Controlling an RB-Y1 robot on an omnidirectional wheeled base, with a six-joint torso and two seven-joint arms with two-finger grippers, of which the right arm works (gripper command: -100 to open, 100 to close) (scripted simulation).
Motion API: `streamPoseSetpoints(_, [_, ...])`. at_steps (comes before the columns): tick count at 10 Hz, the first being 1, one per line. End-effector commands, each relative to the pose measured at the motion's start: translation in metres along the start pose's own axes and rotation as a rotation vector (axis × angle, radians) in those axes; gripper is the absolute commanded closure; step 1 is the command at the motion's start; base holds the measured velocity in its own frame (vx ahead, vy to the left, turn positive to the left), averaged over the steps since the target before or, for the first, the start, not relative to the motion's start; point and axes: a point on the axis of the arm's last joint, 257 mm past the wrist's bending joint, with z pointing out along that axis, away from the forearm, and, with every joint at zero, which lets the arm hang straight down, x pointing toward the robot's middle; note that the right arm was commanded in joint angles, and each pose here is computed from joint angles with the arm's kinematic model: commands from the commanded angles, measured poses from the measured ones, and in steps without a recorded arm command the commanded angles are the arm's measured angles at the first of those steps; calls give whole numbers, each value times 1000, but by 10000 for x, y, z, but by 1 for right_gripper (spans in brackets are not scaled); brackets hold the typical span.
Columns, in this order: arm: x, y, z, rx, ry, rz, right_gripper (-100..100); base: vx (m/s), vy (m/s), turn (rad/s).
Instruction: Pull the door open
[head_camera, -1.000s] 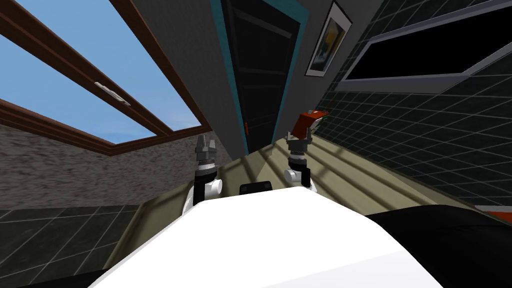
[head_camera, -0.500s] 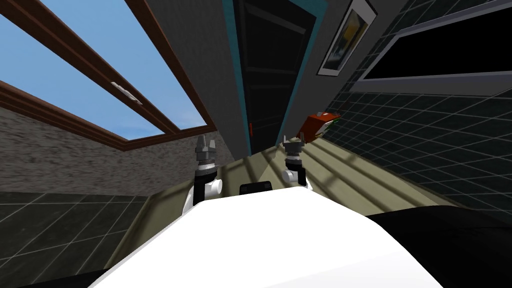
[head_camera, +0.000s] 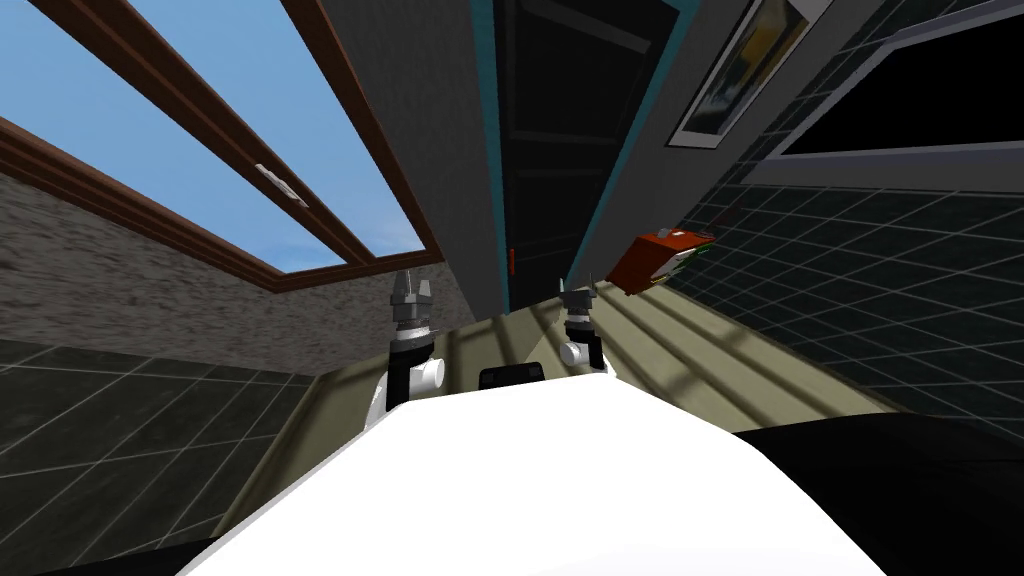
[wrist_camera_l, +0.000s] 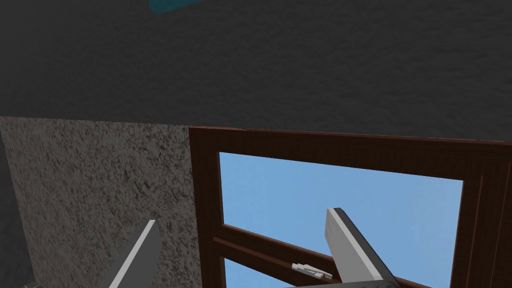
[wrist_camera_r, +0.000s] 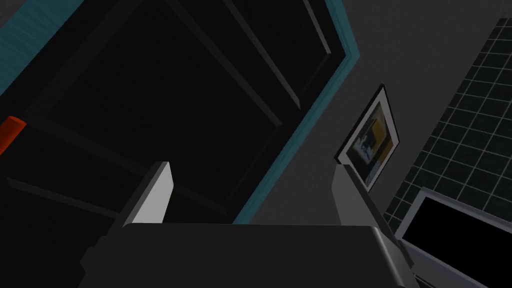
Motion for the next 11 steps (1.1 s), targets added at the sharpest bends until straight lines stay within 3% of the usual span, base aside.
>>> streamPoseSetpoints(1, [-108,-97,-66,21,-23,57,-100,97,1,141])
streamPoseSetpoints(7, [-567,-490,-325,89,-122,241,-100,106,-4,174])
streamPoseSetpoints(11, [-793,-648,-471,113,-175,325,-100,73,-14,125])
